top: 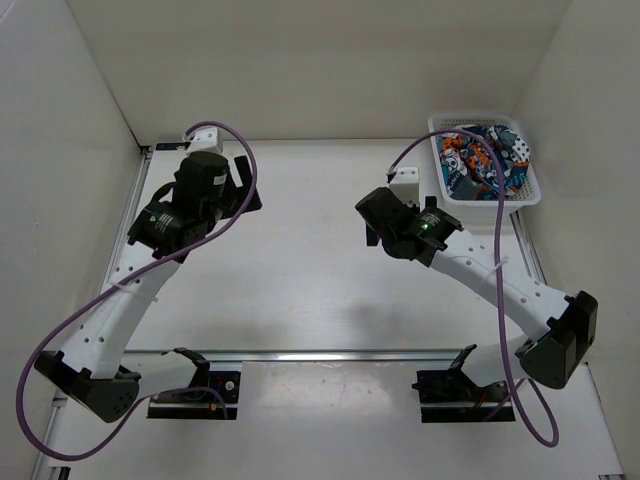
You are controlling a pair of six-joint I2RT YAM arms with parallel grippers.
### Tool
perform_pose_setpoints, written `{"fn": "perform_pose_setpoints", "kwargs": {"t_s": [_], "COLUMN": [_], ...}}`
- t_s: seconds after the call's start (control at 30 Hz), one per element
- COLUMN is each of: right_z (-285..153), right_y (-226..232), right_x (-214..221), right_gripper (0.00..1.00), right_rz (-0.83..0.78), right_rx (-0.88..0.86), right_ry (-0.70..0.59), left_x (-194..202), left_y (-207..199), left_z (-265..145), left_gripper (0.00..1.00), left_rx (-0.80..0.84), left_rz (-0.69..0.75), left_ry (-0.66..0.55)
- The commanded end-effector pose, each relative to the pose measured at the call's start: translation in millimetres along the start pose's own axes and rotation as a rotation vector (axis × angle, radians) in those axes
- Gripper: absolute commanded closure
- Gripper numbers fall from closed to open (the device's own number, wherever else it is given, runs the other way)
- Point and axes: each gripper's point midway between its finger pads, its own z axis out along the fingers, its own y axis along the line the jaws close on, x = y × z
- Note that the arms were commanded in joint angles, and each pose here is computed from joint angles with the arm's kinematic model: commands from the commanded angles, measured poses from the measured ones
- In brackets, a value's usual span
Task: Fold and stack the shorts
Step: Grab the shorts from the pile
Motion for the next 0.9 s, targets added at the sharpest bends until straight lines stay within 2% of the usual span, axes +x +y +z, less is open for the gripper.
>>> {"fn": "perform_pose_setpoints", "kwargs": {"t_s": [0.0,0.17,0.33,0.43,0.5,0.63,0.67,0.7,0.73,0.87], "right_z": [-10,-9,11,34,58,92,97,122,125,184], "right_y": [-3,1,-20,-50,-83,-134,-157,-170,-183,-200], "right_x": [-27,-34,-56,-67,-74,-96,-111,-116,-133,-139], "right_gripper": [0.01,0.01,0.01,0.01,0.01,0.01,0.01,0.01,0.01,0.01], "right_rz": [0.021,-0.022,0.081,0.191,0.256,0.426,0.485,0.514,0.536,0.556], "right_rx": [-0.001,-0.030,-0.129,-0.156,-0.109,-0.091,-0.068,-0.060,-0.056,-0.035], "right_ry": [-0.060,-0.062,-0.033,0.021,0.053,0.073,0.045,0.071,0.035,0.105], "left_x": [4,5,14,21,20,28,26,31,35,37], "left_y": [-11,-17,-13,-10,-7,3,3,9,9,13], "left_z": [-3,-8,-17,-21,-29,-31,-35,-33,-31,-28], "left_gripper": [0.00,0.00,0.00,0.00,0.00,0.00,0.00,0.00,0.00,0.00], "left_rx": [0.083,0.126,0.149,0.154,0.161,0.138,0.144,0.116,0.110,0.087], "left_rz": [0.041,0.063,0.041,0.034,0.028,0.011,-0.005,-0.012,-0.022,-0.042], "left_ry": [0.015,0.023,0.027,0.038,0.022,0.019,0.008,0.009,0.020,0.019]}}
